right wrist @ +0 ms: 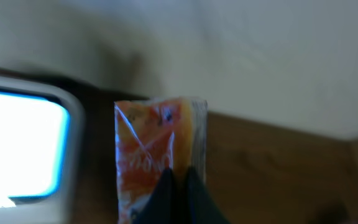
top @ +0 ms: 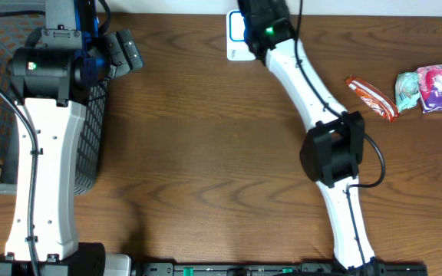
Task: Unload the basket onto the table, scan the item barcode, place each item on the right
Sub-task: 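Carry the orange pack to the right table edge and release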
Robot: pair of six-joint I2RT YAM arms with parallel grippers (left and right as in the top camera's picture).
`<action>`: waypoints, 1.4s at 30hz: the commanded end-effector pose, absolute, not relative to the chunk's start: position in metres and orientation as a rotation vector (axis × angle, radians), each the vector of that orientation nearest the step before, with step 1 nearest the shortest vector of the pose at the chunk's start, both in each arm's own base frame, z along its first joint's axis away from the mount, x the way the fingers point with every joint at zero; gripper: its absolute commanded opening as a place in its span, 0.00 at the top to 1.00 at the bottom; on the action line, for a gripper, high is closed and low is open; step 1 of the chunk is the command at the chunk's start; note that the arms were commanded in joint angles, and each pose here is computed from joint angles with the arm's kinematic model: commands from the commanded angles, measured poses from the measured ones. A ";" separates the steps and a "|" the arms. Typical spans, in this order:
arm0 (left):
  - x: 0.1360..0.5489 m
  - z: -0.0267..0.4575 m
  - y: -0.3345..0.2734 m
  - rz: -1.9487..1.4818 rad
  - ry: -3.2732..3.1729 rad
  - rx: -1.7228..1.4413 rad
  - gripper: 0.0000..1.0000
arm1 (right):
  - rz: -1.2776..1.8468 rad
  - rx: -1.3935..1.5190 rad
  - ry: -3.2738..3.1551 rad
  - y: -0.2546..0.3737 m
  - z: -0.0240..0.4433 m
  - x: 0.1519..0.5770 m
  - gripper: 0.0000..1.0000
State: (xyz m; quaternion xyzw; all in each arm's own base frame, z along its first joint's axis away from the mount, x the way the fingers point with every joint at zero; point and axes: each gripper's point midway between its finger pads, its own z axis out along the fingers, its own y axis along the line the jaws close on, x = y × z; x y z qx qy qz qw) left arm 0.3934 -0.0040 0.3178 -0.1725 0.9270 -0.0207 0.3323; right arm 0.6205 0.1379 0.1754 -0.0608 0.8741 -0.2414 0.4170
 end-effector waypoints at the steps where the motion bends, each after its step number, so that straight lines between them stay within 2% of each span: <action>1: 0.393 0.318 -0.001 -0.046 2.421 -0.464 0.02 | -0.715 0.158 2.200 0.050 0.197 0.610 0.99; 8: 0.393 0.318 -0.001 -0.046 2.421 -0.464 0.02 | -0.951 0.377 2.462 -0.092 0.163 0.552 0.99; 15: 0.393 0.318 -0.001 -0.047 2.421 -0.464 0.02 | -1.036 0.510 2.581 -0.171 0.153 0.513 0.99; 16: 0.393 0.318 -0.001 -0.046 2.421 -0.464 0.02 | -1.019 0.513 2.599 -0.175 0.150 0.511 0.95; 17: 0.393 0.318 -0.001 -0.047 2.421 -0.464 0.02 | -0.988 0.526 2.616 -0.180 0.147 0.509 0.89; 19: 0.393 0.318 -0.001 -0.046 2.421 -0.464 0.02 | -0.904 0.546 2.655 -0.182 0.140 0.507 0.61; 22: 0.393 0.318 -0.001 -0.046 2.421 -0.464 0.02 | -0.802 0.569 2.703 -0.179 0.132 0.503 0.01; 26: 0.393 0.318 -0.001 -0.046 2.421 -0.464 0.02 | -0.780 0.641 2.707 -0.172 0.143 0.490 0.01; 30: 0.393 0.318 -0.001 -0.046 2.421 -0.464 0.02 | -0.669 0.757 2.634 -0.154 0.186 0.475 0.01; 31: 0.393 0.318 -0.001 -0.047 2.421 -0.464 0.02 | -0.505 0.731 2.637 -0.132 0.208 0.472 0.01; 34: 0.393 0.318 -0.001 -0.046 2.421 -0.464 0.02 | -0.308 0.674 2.640 -0.099 0.244 0.455 0.01; 42: 0.393 0.318 -0.001 -0.046 2.421 -0.464 0.02 | -0.223 0.491 2.660 -0.041 0.308 0.392 0.02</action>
